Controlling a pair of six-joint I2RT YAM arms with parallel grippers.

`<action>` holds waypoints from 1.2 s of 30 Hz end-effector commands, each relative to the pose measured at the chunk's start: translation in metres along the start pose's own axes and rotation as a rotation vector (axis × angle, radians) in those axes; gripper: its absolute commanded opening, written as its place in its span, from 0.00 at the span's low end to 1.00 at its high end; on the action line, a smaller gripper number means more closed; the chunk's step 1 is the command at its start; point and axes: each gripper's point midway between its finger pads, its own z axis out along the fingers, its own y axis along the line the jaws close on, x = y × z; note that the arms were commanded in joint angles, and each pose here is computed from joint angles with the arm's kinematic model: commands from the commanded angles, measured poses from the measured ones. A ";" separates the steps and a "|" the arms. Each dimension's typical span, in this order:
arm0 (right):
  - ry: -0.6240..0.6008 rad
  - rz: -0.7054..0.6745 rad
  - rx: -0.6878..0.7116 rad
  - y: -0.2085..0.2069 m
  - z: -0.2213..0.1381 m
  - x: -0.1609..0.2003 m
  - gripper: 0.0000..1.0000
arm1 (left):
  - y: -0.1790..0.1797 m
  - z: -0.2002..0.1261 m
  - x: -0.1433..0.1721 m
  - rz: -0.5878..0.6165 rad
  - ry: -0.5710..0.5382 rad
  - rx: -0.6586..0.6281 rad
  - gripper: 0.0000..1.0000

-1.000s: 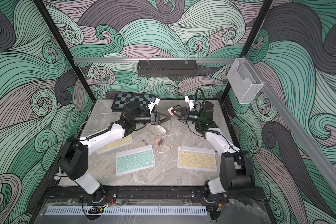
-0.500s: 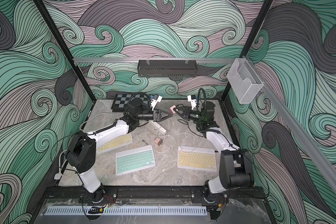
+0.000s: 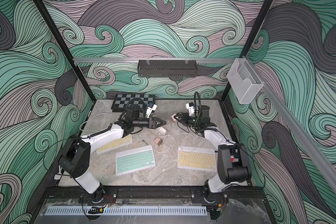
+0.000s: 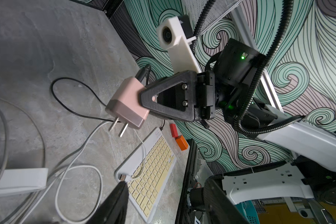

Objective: Unplug the wireless keyboard
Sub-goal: Place the plug at the center of the board.

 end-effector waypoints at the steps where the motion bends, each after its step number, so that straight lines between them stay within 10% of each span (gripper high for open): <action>1: 0.049 0.001 0.193 -0.054 0.011 0.015 0.00 | -0.008 -0.012 0.000 0.048 -0.012 -0.017 0.62; 15: 0.154 0.119 0.235 -0.114 0.062 0.029 0.00 | 0.024 -0.020 0.027 0.051 0.037 -0.168 0.59; 26: 0.158 0.163 0.318 -0.133 0.053 0.037 0.61 | 0.071 -0.002 0.030 0.257 0.179 -0.470 0.58; 36: 0.069 0.109 0.378 -0.102 0.006 0.027 0.72 | 0.105 0.055 0.027 0.399 0.303 -0.521 0.62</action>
